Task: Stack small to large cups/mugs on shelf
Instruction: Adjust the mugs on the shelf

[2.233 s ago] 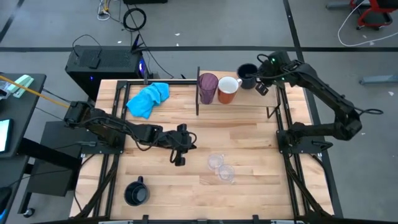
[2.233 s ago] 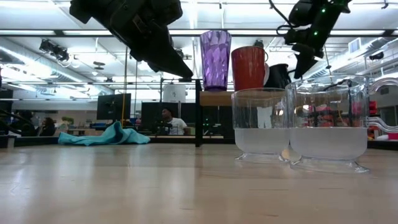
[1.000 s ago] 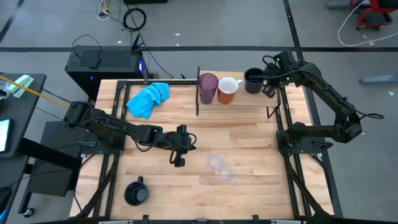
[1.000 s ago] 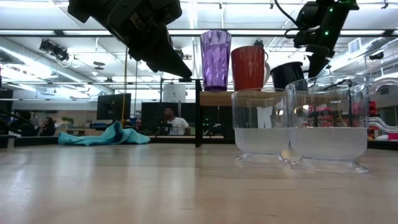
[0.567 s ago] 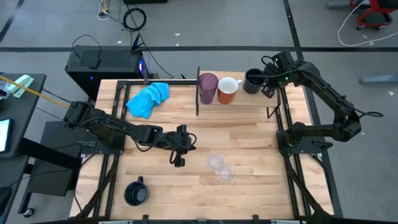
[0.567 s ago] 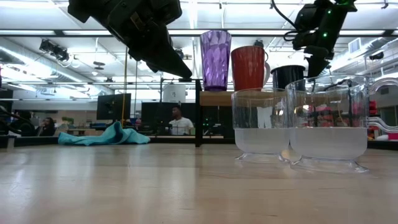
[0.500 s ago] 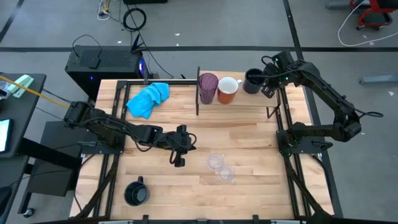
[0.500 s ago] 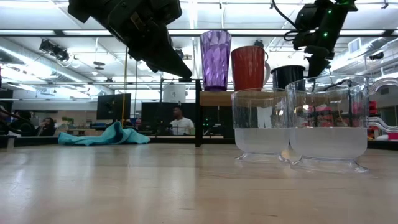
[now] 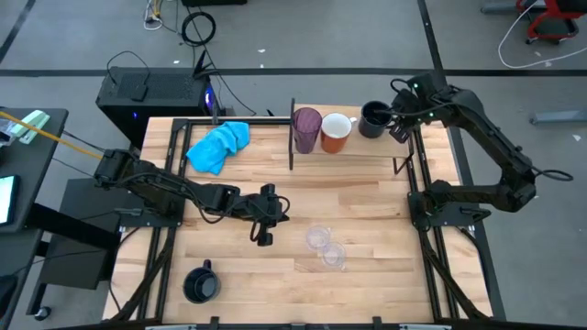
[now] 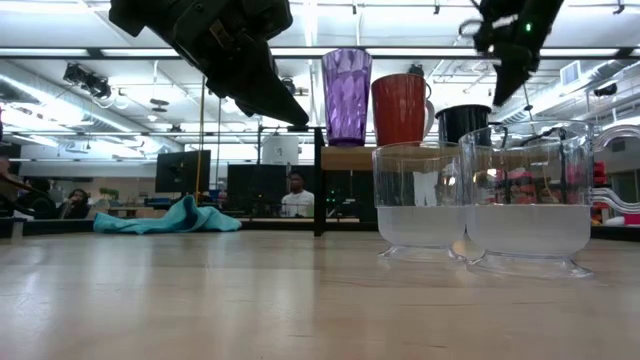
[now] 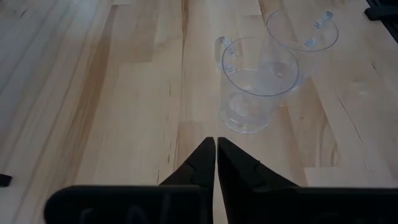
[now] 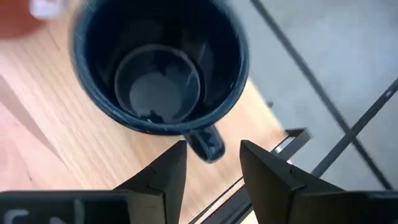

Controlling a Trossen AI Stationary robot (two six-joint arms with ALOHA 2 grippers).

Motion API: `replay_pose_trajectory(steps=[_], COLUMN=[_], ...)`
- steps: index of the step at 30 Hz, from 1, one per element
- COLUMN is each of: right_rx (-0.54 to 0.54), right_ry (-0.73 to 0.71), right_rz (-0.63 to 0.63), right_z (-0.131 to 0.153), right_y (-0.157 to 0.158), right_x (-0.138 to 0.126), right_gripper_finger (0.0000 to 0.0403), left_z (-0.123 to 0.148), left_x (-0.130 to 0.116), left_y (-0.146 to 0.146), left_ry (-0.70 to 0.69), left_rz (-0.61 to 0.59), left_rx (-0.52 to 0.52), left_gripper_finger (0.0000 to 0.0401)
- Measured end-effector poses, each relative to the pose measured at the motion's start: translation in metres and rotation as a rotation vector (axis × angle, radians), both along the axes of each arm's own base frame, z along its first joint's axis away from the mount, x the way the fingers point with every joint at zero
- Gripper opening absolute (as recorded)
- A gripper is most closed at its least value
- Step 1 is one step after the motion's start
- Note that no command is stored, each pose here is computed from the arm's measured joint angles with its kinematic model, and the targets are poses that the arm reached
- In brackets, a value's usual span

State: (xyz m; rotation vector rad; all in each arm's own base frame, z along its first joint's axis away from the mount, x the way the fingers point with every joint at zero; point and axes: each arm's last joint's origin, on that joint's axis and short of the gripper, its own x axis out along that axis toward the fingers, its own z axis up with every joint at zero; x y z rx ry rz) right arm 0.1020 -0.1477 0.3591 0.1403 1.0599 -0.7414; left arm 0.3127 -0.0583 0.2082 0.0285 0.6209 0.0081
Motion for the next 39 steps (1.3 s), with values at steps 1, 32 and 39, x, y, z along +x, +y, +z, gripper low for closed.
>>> replay_pose_trajectory(steps=[1, 32, 39], right_rx=[-0.015, -0.053, -0.063], right_ry=[-0.015, 0.096, 0.103], right_rz=[0.009, 0.528, 0.511], right_z=[0.006, -0.013, -0.016], right_y=[0.003, 0.017, 0.007], right_x=[0.001, 0.103, 0.103], right_gripper_finger=[0.0158, 0.0093, 0.0082], left_z=[0.0, 0.0, 0.0], left_x=[0.0, 0.0, 0.0], left_y=[0.0, 0.0, 0.0], left_ry=[0.0, 0.0, 0.002], left_rz=[0.0, -0.005, -0.005], left_rx=[0.0, 0.007, 0.008], left_gripper_finger=[0.0022, 0.0024, 0.0015])
